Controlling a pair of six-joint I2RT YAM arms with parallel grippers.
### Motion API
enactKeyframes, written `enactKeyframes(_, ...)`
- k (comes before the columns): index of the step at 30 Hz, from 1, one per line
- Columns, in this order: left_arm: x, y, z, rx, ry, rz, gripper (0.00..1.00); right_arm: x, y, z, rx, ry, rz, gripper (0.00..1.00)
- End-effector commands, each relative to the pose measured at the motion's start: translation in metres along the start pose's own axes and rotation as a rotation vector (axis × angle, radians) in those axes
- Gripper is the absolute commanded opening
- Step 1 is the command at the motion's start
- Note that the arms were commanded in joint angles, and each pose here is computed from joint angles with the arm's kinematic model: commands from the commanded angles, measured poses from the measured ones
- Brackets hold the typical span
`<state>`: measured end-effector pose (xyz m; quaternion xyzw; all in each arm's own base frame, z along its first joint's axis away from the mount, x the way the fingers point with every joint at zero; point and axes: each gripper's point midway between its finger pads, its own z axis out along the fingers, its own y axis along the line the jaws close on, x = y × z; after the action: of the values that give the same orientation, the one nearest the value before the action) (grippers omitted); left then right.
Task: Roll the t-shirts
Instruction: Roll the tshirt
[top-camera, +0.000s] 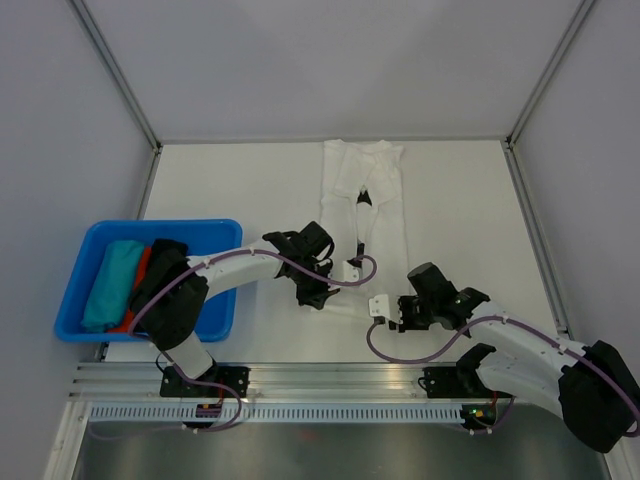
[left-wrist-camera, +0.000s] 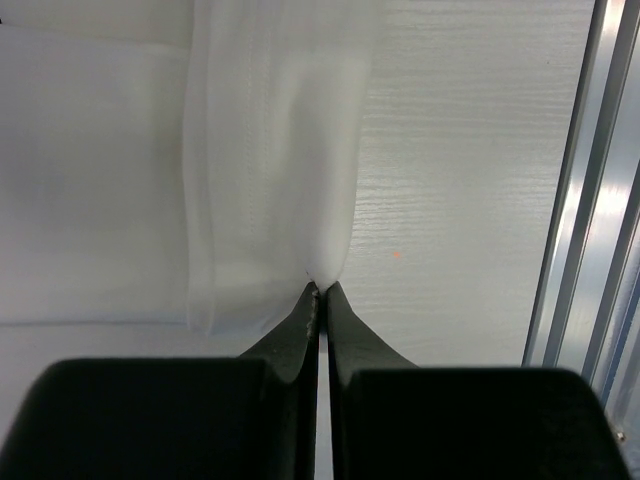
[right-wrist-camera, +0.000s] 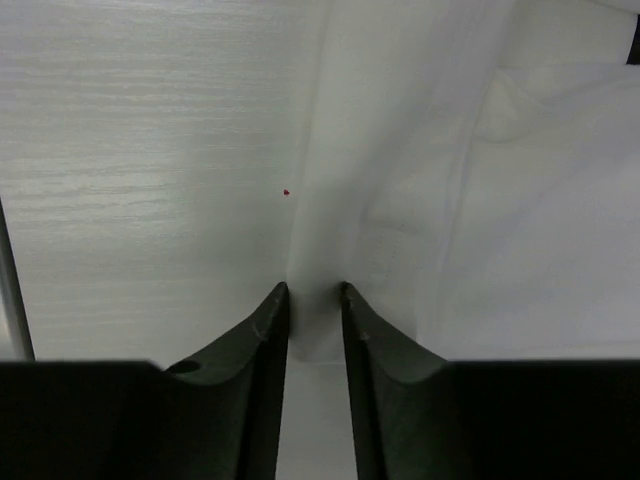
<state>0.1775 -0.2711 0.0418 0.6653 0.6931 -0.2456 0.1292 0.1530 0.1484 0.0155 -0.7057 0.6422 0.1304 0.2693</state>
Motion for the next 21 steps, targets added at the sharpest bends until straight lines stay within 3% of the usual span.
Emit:
enactKeyframes(1,-0.009,0.000,-0.003,0.027,-0.035,0.037,0.02,-0.002,-0.010,0.002,0.041,0.002,-0.009,0.31)
enactKeyframes(2,-0.008,-0.001,-0.002,0.033,-0.032,0.039,0.02,0.000,-0.009,0.001,0.035,0.013,-0.008,0.20)
enactKeyframes(5,-0.004,-0.010,-0.005,0.071,-0.028,0.039,0.02,0.003,0.003,-0.003,-0.041,0.041,-0.026,0.01)
enactKeyframes(9,0.006,-0.033,-0.012,0.162,-0.009,0.057,0.02,-0.019,0.019,-0.024,-0.206,0.001,-0.077,0.00)
enactKeyframes(14,0.013,-0.075,-0.034,0.333,-0.011,0.084,0.02,-0.037,0.041,-0.046,-0.380,-0.019,-0.016,0.00)
enactKeyframes(16,0.009,-0.080,-0.040,0.370,-0.038,0.107,0.02,-0.043,0.044,-0.049,-0.417,-0.034,0.001,0.00)
enactKeyframes(21,0.004,-0.060,-0.039,0.382,-0.068,0.000,0.02,-0.045,0.039,-0.039,-0.403,-0.063,0.113,0.00)
